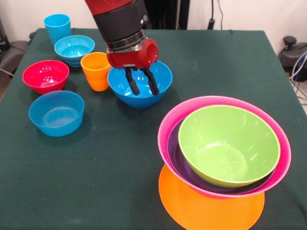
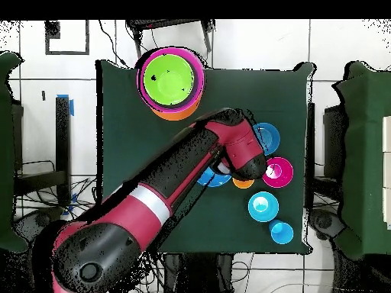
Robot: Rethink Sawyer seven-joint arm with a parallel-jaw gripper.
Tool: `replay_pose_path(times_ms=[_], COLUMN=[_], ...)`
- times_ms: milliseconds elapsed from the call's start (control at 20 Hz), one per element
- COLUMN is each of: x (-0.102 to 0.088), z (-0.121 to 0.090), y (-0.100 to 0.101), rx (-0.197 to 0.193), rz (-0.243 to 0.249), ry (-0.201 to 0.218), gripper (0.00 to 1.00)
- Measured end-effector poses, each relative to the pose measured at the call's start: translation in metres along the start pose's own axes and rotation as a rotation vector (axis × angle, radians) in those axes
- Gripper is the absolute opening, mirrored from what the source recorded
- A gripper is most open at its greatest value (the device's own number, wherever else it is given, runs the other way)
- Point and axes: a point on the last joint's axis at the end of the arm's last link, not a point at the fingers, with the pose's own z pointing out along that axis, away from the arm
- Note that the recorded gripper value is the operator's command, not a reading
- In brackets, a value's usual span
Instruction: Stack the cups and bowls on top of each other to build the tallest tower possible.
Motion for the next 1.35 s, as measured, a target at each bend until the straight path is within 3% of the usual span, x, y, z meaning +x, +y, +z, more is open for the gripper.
replay_pose_path(times_ms=[800,1350], x=[0.004,0.004], z=[0.004,-0.015], y=[0.023,0.025], rx=[-0.045,-0.056], rz=[0.003,0.022], ry=[-0.027,-0.048], gripper=[1.00,1.00])
